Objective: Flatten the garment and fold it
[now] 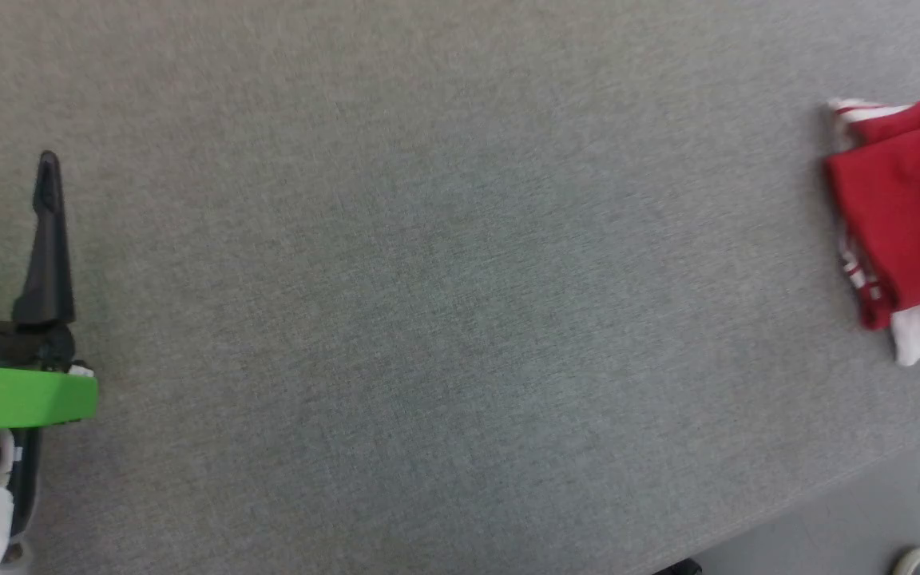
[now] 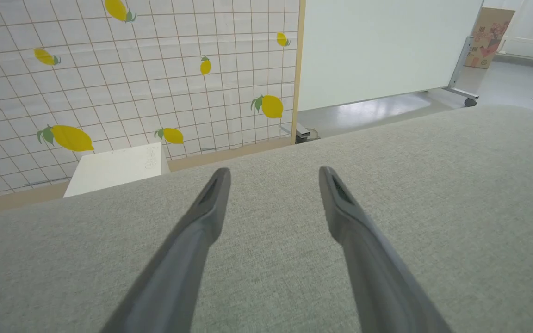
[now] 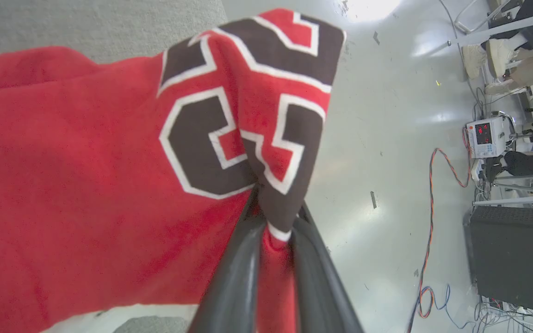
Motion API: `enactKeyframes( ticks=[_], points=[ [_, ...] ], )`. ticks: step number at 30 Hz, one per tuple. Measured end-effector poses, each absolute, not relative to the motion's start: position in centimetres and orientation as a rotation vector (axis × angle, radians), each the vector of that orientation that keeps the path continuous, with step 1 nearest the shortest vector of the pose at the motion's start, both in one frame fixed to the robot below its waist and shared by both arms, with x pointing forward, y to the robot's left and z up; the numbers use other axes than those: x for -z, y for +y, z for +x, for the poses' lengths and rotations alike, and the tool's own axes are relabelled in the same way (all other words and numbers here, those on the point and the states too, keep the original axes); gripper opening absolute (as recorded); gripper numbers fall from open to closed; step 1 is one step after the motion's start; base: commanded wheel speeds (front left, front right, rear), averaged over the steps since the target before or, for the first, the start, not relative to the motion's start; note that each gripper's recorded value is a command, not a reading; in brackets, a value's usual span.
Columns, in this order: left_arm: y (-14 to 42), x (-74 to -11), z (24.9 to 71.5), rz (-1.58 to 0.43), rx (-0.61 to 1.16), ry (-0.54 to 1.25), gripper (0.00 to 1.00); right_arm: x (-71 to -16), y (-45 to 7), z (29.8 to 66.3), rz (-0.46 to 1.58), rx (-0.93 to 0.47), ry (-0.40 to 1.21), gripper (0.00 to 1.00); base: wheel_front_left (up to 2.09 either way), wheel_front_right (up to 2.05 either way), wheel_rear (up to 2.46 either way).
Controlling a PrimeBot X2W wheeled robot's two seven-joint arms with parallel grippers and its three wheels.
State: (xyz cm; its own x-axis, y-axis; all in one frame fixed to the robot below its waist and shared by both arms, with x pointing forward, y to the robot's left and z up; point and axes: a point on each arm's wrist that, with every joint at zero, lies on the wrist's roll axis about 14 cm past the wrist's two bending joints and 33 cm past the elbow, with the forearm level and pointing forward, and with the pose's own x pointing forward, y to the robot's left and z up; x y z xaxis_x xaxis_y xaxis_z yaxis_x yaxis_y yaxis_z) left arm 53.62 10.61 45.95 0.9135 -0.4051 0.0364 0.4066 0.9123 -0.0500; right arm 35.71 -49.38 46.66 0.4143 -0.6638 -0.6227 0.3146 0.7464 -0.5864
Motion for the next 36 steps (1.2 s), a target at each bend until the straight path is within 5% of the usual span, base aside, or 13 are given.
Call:
enactKeyframes(
  ticks=[3,4,5,11,16,24,29,36],
  points=[
    [11.3,-44.5,54.0,-0.048,0.407,0.003,1.00,-45.9,-50.8,35.4,-0.389,0.714,0.968,0.00,0.00,0.00,0.00],
    [11.5,-44.0,54.1,-0.046,0.403,0.011,1.00,-45.7,-51.1,35.4,-0.378,0.736,0.963,0.38,0.00,0.00,0.00],
    [11.6,-43.7,54.1,-0.045,0.400,0.017,1.00,-45.4,-51.2,35.4,-0.382,0.746,0.971,1.00,0.00,0.00,0.00],
    [12.4,-43.4,53.8,-0.045,0.379,0.028,1.00,-46.7,-51.7,37.1,-0.422,0.755,0.860,1.00,0.00,0.00,0.00],
    [12.8,-44.6,53.1,-0.081,0.332,0.001,1.00,-52.1,-50.0,41.7,-0.467,0.639,0.598,1.00,0.00,0.00,0.00],
    [14.7,-48.8,51.1,-0.153,0.219,-0.095,1.00,-63.1,-38.0,49.0,-0.392,0.259,0.080,1.00,0.00,0.00,0.00],
    [16.5,-51.7,49.2,-0.164,0.140,-0.153,1.00,-67.4,-30.0,49.7,-0.229,0.077,-0.174,1.00,0.00,0.00,0.00],
    [19.8,-54.7,45.7,-0.165,0.022,-0.219,1.00,-66.7,-22.0,48.5,-0.024,-0.065,-0.315,1.00,0.00,0.00,0.00]
  ],
)
